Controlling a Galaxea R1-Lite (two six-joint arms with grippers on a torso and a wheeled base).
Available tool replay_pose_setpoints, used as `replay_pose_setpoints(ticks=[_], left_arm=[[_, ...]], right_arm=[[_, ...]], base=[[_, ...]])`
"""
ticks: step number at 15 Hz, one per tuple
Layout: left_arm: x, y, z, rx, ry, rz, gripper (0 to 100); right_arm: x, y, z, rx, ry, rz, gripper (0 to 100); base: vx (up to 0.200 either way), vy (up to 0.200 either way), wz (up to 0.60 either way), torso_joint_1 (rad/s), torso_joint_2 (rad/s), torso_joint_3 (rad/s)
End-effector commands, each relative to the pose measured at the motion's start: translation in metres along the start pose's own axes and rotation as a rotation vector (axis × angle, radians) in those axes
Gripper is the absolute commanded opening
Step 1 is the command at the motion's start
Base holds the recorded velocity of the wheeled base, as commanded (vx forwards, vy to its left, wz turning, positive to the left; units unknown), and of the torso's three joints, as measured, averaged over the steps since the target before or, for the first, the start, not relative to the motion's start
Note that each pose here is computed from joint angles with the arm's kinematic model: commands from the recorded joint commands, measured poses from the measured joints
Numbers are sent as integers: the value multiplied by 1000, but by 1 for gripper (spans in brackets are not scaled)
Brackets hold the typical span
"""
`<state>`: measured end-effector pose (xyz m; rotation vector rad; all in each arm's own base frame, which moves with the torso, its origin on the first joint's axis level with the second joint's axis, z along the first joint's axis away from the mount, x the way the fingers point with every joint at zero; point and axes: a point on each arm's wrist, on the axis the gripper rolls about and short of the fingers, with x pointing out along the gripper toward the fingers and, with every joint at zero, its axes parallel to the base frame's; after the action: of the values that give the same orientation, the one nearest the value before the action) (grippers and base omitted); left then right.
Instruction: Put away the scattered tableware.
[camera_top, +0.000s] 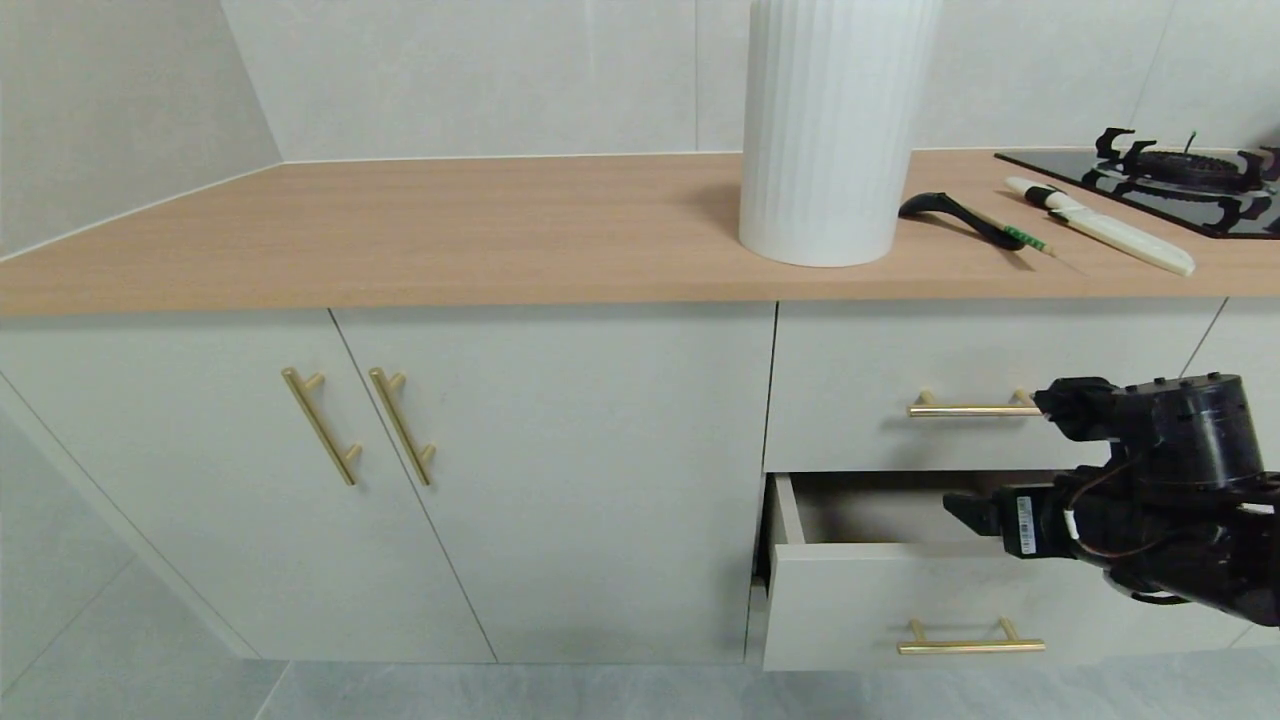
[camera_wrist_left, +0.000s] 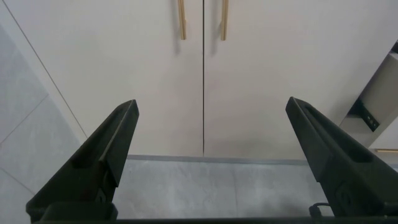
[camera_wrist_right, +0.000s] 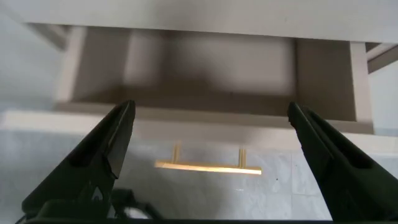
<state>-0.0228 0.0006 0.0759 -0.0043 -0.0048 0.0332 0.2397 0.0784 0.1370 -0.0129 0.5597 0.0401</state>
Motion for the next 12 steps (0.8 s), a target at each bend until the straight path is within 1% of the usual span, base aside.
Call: replay_pose_setpoints(ticks=[1,3,8,12], left_arm=[[0,0,0,0,0,1,100],[0,0,0,0,0,2,100],[0,0,0,0,0,2,100],[0,0,0,1,0,2,100]], right_arm=[[31,3,-20,-17,85,-27,100],[42,5,-26,-18,85,-33,100],[56,5,-29,7,18,-53,100],[55,5,-30,6,18,-55,100]], base=[[0,0,0,0,0,0],[0,0,0,0,0,0],[0,0,0,0,0,0],[0,0,0,0,0,0]])
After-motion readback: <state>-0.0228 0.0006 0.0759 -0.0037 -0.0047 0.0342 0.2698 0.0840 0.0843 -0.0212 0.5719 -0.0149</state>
